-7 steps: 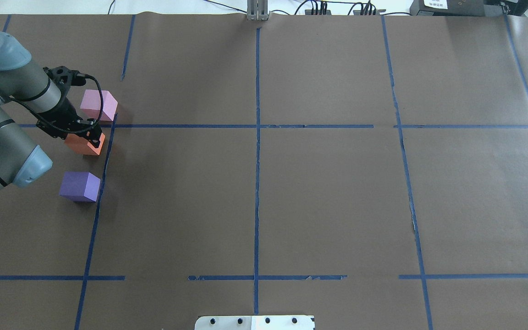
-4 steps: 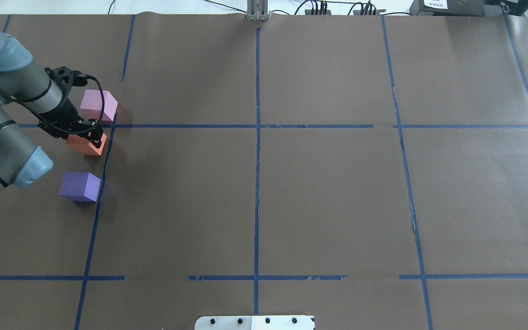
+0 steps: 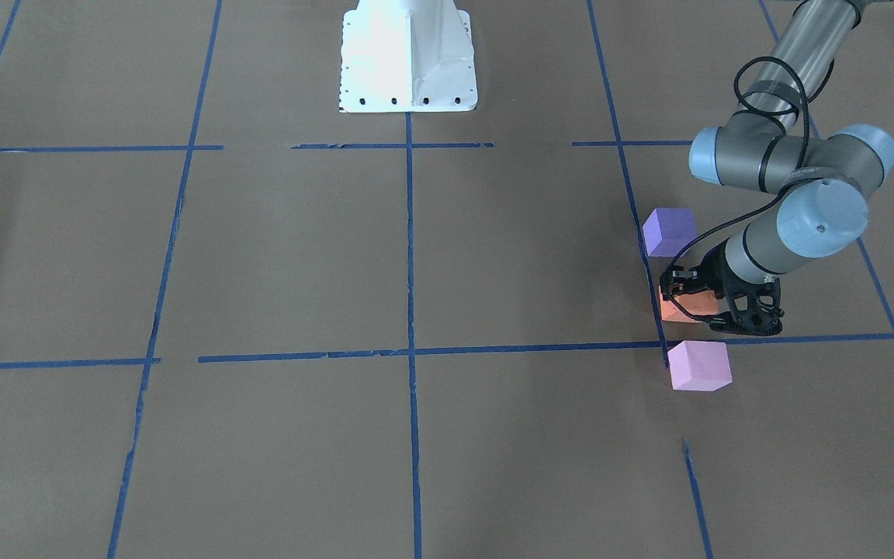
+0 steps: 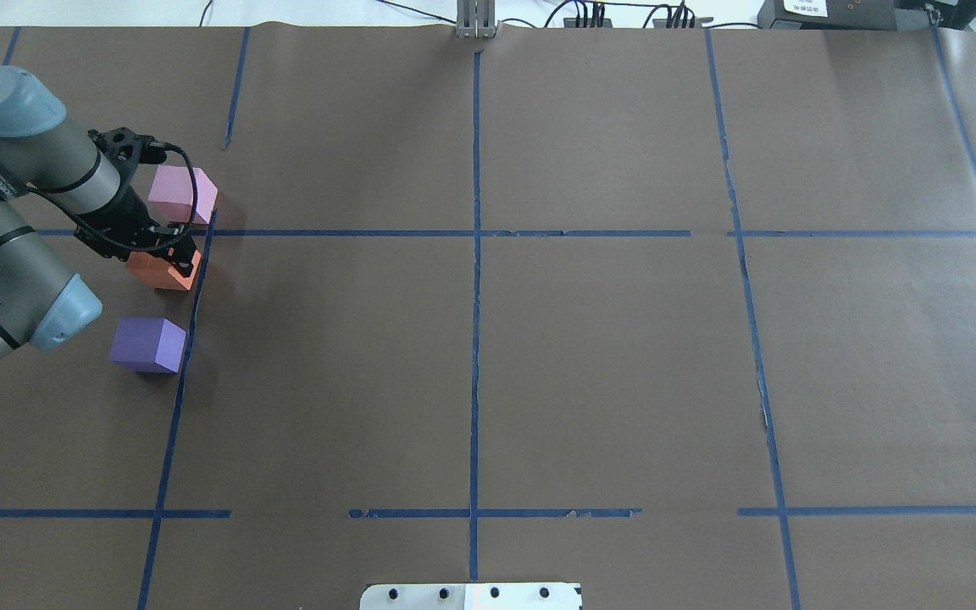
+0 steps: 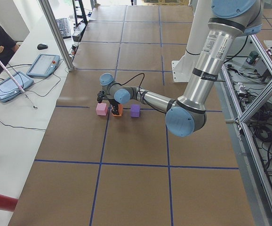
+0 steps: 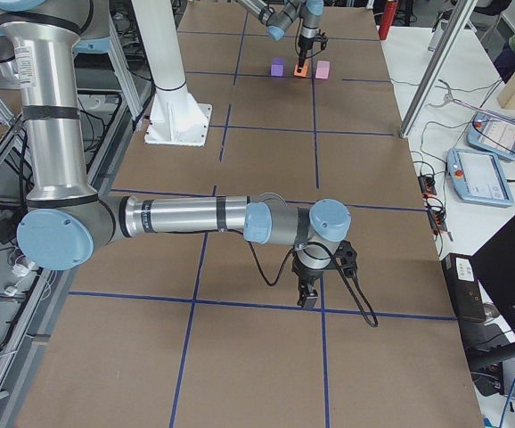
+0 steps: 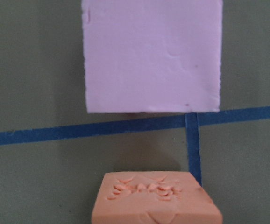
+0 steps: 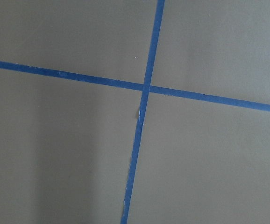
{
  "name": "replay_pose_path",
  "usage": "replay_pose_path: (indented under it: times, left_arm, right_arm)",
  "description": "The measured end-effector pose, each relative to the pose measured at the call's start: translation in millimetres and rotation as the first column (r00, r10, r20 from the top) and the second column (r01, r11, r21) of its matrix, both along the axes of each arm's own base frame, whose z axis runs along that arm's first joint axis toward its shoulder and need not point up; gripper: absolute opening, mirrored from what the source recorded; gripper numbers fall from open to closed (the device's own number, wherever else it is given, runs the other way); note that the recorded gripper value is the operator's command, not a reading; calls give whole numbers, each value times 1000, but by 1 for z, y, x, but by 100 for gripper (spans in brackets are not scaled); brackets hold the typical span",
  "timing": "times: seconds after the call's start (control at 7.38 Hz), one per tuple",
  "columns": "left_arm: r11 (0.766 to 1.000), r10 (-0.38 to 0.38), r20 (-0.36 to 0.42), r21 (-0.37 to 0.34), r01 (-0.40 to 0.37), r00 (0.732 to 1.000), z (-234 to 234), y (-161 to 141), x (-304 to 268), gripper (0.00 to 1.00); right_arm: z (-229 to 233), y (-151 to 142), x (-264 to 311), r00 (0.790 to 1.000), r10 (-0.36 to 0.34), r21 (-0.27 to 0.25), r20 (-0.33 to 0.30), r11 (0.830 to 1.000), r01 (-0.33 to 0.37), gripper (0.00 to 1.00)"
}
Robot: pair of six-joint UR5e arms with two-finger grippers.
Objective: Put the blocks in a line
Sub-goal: 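Lower the orange cube between the pink and purple cubes, aligning it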
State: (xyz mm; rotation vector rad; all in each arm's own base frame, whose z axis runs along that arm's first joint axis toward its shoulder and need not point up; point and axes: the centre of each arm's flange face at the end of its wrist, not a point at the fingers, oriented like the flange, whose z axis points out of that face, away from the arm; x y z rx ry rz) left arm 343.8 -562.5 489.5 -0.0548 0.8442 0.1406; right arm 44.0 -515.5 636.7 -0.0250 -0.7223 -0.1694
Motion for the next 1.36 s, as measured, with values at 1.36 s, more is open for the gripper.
replay_pose_path:
  times: [1.36]
  left_arm:
    - [997,-51,-44,-56,49,998,-26,13,-13,100]
  right_arm:
    - [0,0,0,1000,0,0,0,1000,0,100]
